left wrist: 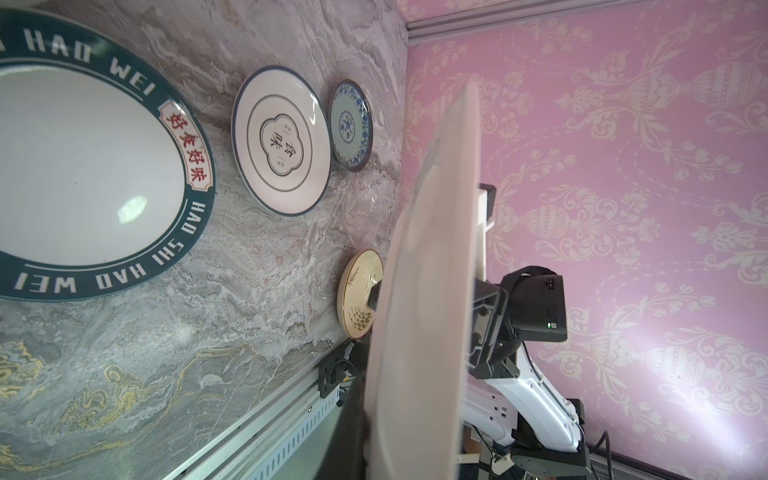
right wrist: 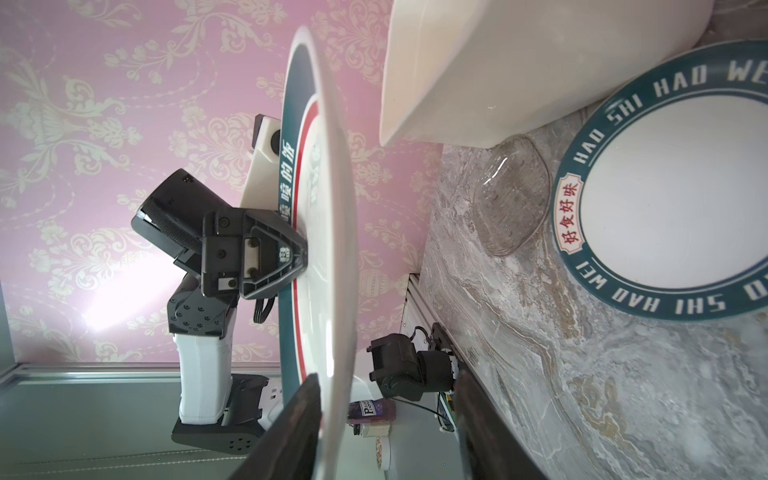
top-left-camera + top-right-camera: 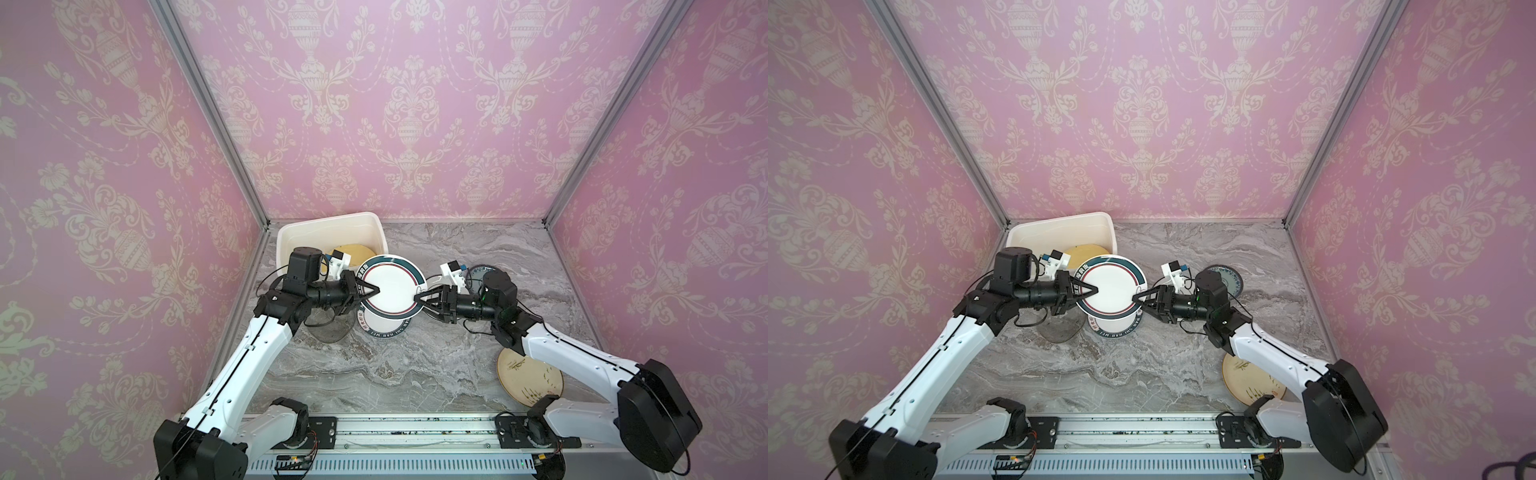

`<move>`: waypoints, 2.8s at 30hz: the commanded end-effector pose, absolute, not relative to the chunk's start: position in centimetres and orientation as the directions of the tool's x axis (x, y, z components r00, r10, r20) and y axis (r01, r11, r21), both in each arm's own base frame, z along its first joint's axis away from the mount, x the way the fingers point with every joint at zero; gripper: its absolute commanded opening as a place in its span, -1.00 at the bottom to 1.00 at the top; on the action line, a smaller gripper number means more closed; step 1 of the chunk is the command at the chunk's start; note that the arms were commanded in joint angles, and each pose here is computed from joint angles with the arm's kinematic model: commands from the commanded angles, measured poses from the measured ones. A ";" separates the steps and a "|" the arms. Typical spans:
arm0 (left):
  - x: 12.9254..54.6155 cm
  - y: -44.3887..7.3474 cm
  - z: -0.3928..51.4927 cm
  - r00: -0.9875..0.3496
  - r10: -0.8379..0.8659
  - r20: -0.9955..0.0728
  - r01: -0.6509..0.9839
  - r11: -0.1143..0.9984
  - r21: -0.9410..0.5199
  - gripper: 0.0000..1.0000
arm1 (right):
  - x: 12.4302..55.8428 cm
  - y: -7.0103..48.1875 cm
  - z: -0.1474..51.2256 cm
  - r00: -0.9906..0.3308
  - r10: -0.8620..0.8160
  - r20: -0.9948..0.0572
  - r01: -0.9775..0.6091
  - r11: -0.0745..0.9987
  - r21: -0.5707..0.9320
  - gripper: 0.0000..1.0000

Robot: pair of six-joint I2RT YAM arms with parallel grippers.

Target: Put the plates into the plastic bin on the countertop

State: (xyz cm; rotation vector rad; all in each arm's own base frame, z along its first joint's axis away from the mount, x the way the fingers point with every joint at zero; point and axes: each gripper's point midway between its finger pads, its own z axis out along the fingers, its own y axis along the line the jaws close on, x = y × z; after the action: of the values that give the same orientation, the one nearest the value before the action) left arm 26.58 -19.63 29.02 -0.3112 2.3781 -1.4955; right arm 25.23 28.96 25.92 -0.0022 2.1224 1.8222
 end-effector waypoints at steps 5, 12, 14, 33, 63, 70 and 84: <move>29.7 -16.6 32.0 -0.835 -0.424 -0.349 0.032 0.597 -0.802 -1.00 | 23.2 27.0 28.7 -0.878 0.169 -0.447 -0.379 0.322 0.868 0.08; 32.8 -11.6 33.0 -0.747 -0.524 -0.408 -0.066 0.670 -0.739 -1.00 | 22.7 23.0 26.0 -0.855 0.194 -0.482 -0.298 0.577 0.760 0.05; 33.8 -10.3 33.0 -0.732 -0.548 -0.406 -0.099 0.674 -0.732 -1.00 | 22.2 22.0 25.6 -0.843 0.202 -0.499 -0.280 0.626 0.727 0.04; 42.1 -3.3 30.6 -0.718 -0.495 -0.489 -0.236 0.834 -0.499 -1.00 | 17.0 23.5 15.5 -0.863 -0.165 -0.477 -0.389 0.819 0.421 0.03; 47.1 -5.3 22.3 -0.836 -0.486 -0.254 -0.291 0.785 -0.547 -1.00 | 16.7 27.8 7.9 -0.913 -0.367 -0.178 -0.407 0.849 0.336 -0.05; 48.1 -7.0 20.4 -0.847 -0.503 -0.172 -0.300 0.720 -0.626 -1.00 | 16.7 28.2 7.3 -0.912 -0.383 -0.145 -0.409 0.852 0.327 -0.06; 48.4 -8.3 16.4 -0.855 -0.511 -0.093 -0.331 0.674 -0.661 -1.00 | 16.5 28.4 6.9 -0.907 -0.403 -0.119 -0.420 0.855 0.303 -0.08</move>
State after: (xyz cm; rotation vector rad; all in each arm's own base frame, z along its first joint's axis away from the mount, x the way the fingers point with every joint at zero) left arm 47.78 -7.48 15.96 -0.6858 2.6573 -0.8795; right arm 16.71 28.27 6.69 -0.6184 2.9692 0.5258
